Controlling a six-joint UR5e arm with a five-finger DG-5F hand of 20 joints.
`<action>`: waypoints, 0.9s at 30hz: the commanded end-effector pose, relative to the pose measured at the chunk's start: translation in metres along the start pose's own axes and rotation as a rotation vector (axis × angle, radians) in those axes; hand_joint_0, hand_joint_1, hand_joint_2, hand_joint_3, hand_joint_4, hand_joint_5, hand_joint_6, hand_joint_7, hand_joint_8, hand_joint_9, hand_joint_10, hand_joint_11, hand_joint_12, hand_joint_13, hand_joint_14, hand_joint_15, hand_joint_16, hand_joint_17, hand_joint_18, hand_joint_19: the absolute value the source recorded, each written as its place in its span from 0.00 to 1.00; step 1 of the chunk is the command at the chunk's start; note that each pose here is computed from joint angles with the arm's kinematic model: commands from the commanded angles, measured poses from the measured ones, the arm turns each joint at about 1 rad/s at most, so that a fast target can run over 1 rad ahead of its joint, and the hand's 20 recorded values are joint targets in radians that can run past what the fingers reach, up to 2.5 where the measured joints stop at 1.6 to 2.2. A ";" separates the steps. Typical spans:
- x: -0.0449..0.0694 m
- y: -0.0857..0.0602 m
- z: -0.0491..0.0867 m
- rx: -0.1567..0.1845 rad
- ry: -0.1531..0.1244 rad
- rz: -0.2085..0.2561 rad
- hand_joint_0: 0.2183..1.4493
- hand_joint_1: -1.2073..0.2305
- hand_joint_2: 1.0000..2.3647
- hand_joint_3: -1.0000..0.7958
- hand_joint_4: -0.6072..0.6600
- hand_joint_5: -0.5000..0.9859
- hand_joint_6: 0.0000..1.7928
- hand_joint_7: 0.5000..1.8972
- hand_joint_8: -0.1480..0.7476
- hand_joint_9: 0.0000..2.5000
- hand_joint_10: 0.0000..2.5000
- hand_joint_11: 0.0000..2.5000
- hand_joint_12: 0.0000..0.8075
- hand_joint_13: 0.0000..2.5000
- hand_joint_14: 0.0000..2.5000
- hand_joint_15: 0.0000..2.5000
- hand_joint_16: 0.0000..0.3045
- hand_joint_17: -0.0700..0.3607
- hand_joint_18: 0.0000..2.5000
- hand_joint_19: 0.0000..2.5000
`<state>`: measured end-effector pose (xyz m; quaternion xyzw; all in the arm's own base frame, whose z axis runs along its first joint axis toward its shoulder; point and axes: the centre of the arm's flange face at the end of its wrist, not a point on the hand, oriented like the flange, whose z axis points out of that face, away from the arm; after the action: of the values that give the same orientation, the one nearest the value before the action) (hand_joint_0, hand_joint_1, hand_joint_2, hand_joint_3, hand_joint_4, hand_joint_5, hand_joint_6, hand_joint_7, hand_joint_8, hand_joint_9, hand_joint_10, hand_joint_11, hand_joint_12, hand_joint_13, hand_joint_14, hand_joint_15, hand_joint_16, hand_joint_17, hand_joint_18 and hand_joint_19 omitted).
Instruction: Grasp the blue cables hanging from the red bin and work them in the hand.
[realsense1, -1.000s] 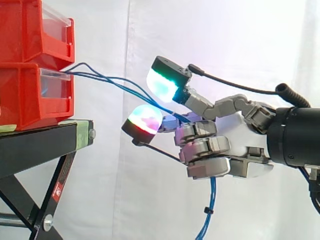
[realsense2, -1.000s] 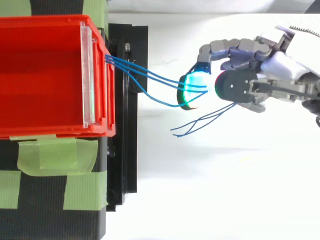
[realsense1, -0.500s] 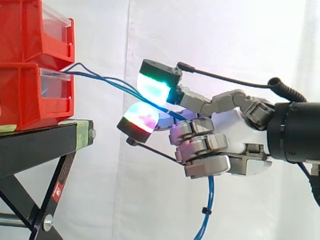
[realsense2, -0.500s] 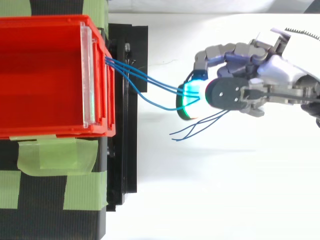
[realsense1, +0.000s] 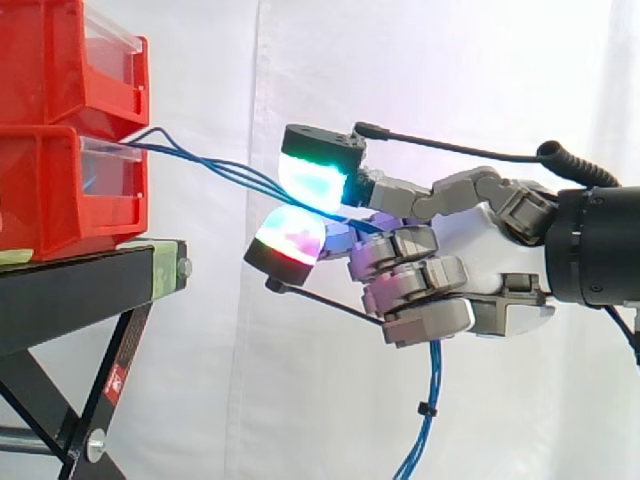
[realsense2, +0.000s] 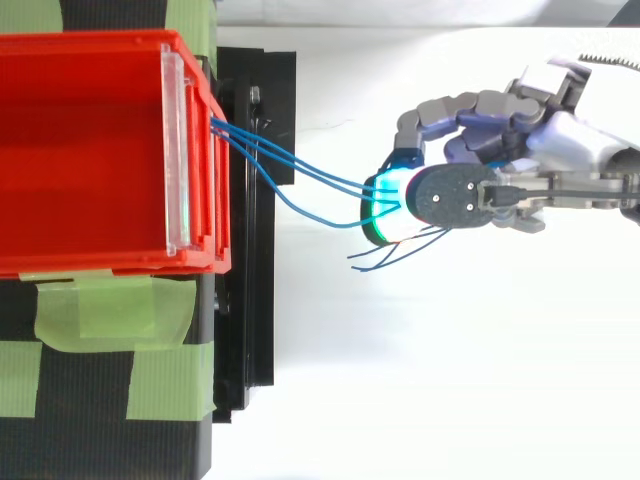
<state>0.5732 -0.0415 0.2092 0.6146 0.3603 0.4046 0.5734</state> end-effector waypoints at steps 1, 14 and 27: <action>-0.005 0.000 0.002 -0.002 -0.009 -0.012 0.56 0.45 0.01 0.26 0.69 0.49 0.33 0.49 0.63 0.32 1.00 1.00 0.54 0.43 1.00 0.59 0.18 0.45 0.63 0.63; -0.008 0.018 0.010 -0.011 0.004 -0.001 0.56 0.37 0.01 0.28 0.62 0.30 0.66 0.38 0.62 0.27 1.00 1.00 0.56 0.40 1.00 0.58 0.18 0.45 0.61 0.63; -0.012 0.037 0.005 -0.004 0.037 -0.066 0.62 0.48 0.00 0.48 0.67 0.48 0.35 0.46 0.61 0.30 1.00 1.00 0.56 0.42 1.00 0.56 0.22 0.52 0.63 0.61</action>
<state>0.5727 -0.0570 0.2447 0.5959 0.3831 0.3974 0.5833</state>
